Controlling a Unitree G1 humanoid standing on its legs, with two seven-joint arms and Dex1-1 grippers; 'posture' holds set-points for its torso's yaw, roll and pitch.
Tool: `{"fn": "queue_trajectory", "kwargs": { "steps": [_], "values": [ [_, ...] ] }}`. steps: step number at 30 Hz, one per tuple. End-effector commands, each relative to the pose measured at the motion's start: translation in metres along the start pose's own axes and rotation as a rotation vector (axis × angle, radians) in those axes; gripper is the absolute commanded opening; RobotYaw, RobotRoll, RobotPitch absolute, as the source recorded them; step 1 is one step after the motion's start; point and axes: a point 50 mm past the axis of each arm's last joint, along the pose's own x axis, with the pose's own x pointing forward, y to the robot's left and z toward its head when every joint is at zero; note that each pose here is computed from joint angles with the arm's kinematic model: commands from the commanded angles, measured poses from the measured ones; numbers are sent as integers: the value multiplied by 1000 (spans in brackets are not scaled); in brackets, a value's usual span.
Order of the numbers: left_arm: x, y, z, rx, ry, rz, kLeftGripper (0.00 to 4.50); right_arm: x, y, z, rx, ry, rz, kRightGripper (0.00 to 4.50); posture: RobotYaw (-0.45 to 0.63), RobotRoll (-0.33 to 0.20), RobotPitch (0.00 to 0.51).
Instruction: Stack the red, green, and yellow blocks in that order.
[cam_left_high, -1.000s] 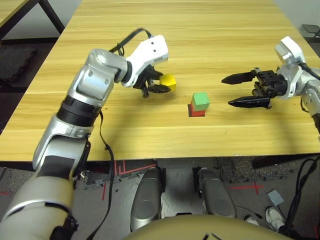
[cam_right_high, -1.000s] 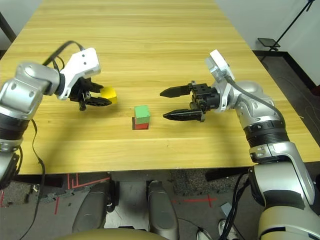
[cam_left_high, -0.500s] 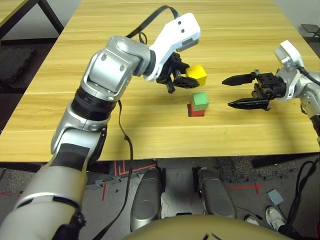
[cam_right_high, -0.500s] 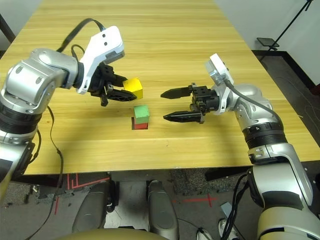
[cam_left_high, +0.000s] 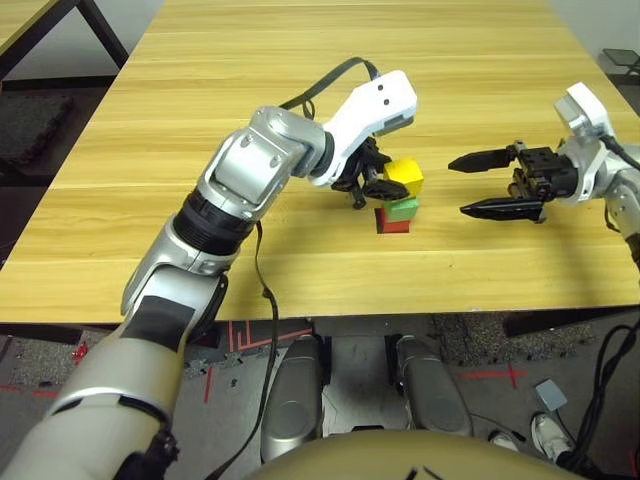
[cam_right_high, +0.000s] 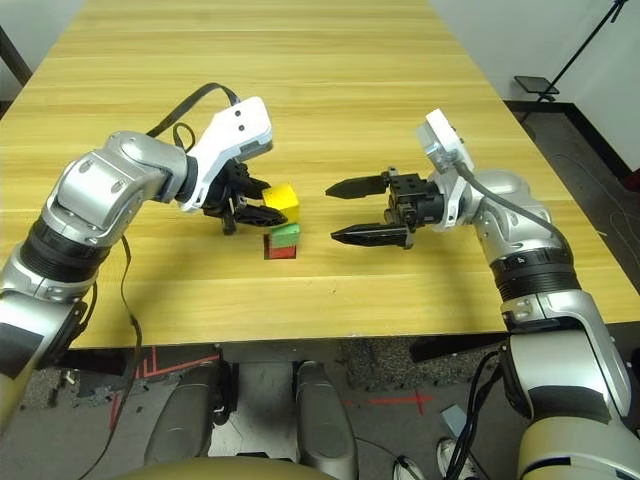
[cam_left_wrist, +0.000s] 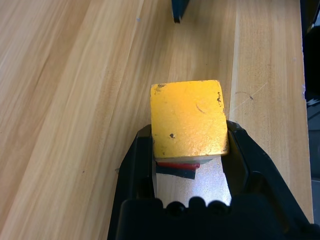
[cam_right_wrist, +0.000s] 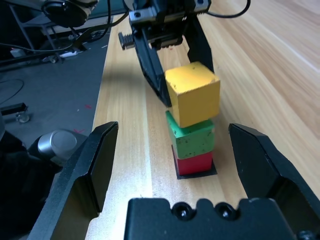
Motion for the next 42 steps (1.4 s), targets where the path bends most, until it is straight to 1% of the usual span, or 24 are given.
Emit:
{"fn": "queue_trajectory", "kwargs": {
  "steps": [1, 9, 11, 12, 13, 15, 16, 17, 19, 21, 23, 24, 25, 26, 27, 28, 29, 30, 32, 33, 35, 37, 42],
  "values": [
    [5, -6, -2, 22, 3, -25, 1935, -3, 2, -1, 5, 11, -4, 4500, 145, 25, 153],
    [8, -5, -6, 28, 16, -28, 1935, -3, 2, -2, 11, 5, -9, 4500, 138, 27, 160],
    [9, -4, -8, 39, 14, -22, 2714, -4, 3, -3, 12, 3, -11, 4500, 139, 26, 160],
    [9, -3, -8, 47, 10, -17, 2993, -4, 3, -3, 12, 2, -12, 4500, 139, 25, 160],
    [6, -3, -6, 51, -14, -12, 3265, -4, 3, -3, 12, 0, -14, 4500, 138, 24, 160],
    [-4, -1, 2, 65, -93, 4, 3969, -6, 4, -3, 13, -5, -18, 4500, 136, 22, 157],
    [-14, 1, 8, 72, -145, 31, 4272, -7, 4, -2, 13, -16, -25, 4500, 133, 19, 157],
    [-23, 2, 14, 74, -193, 64, 4465, -10, 4, 0, 15, -28, -34, 4500, 133, 16, 155],
    [-47, 7, 25, 35, -319, 162, 4465, -17, 3, 5, 21, -61, -68, 4500, 137, 13, 153],
    [-71, 12, 26, -32, -440, 294, 4465, -28, 1, 8, 29, -90, -129, 4500, 144, 10, 151],
    [-92, 17, 16, -130, -567, 478, 4465, -42, -2, 9, 41, -136, -239, 4500, 152, 7, 146],
    [-101, 19, 2, -180, -612, 588, 4465, -52, -5, 7, 44, -160, -325, 4500, 154, 5, 144],
    [-108, 20, -14, -223, -631, 683, 4465, -61, -7, 4, 46, -175, -400, 4500, 158, 3, 143],
    [-110, 20, -28, -251, -628, 759, 4465, -70, -8, 0, 47, -182, -471, 4500, 163, -3, 140],
    [-113, 18, -50, -280, -613, 844, 4465, -82, -11, -7, 55, -196, -597, 4500, 164, -4, 139],
    [-113, 16, -63, -294, -600, 894, 4465, -91, -11, -11, 64, -205, -683, 4500, 161, -4, 138],
    [-112, 15, -78, -310, -593, 945, 4465, -99, -12, -16, 71, -215, -758, 4500, 157, -4, 137],
    [-113, 13, -100, -332, -579, 1018, 4465, -106, -13, -22, 81, -249, -868, 4500, 151, -3, 136],
    [-111, 7, -131, -389, -572, 1116, 4465, -118, -12, -30, 101, -306, -1020, 4500, 138, -11, 139],
    [-108, 5, -144, -411, -565, 1147, 4465, -122, -12, -35, 108, -308, -1097, 4500, 129, -19, 150],
    [-103, 2, -161, -416, -555, 1176, 4465, -128, -9, -45, 111, -291, -1191, 4500, 125, -22, 154],
    [-96, -1, -171, -412, -553, 1189, 4465, -134, -5, -56, 119, -276, -1268, 4500, 125, -22, 154],
    [-91, 1, -177, -382, -575, 1228, 4465, -147, 6, -72, 133, -255, -1408, 4500, 115, -28, 152]
  ]
}}
